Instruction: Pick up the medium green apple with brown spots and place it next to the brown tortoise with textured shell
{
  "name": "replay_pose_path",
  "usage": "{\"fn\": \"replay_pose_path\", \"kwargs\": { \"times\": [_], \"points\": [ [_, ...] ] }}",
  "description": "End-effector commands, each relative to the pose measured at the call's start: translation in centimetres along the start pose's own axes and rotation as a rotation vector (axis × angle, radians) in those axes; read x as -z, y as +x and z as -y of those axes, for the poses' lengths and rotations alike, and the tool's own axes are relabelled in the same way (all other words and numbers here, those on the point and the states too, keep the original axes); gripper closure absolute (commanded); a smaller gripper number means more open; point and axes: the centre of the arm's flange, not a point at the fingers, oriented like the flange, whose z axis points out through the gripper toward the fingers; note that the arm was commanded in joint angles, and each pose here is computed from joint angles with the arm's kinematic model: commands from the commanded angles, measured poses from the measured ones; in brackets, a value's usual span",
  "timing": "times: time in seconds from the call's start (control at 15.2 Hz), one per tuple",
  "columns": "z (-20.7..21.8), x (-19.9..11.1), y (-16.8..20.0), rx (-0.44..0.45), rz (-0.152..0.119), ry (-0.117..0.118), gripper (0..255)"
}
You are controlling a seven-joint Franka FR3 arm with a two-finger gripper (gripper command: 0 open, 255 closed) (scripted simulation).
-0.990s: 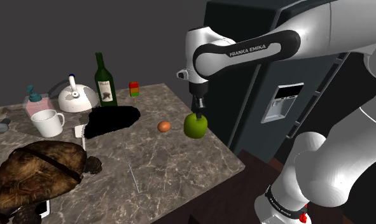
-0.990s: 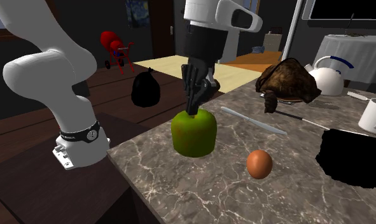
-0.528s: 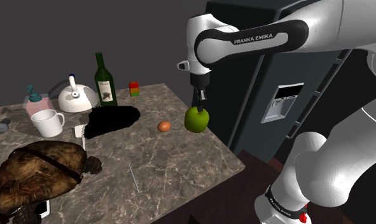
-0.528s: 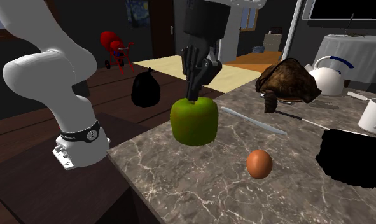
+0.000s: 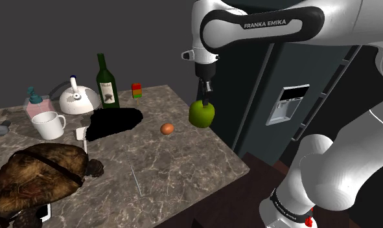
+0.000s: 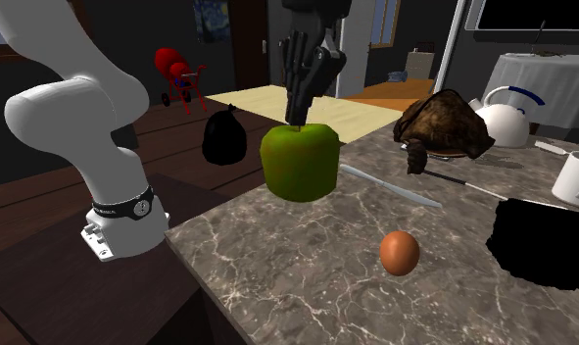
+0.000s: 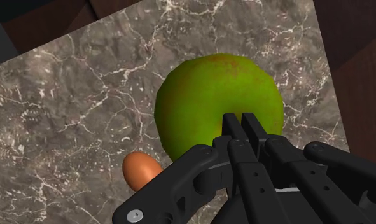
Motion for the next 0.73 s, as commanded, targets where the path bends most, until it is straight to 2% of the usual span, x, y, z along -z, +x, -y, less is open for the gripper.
{"fn": "replay_pose_path", "kwargs": {
  "times": [0.0, 0.66],
  "points": [
    [0.1, 1.2, -0.2, 0.0, 0.0, 0.0, 255],
    [0.4, 6.4, -1.0, 0.0, 0.0, 0.0, 255]
  ]
}}
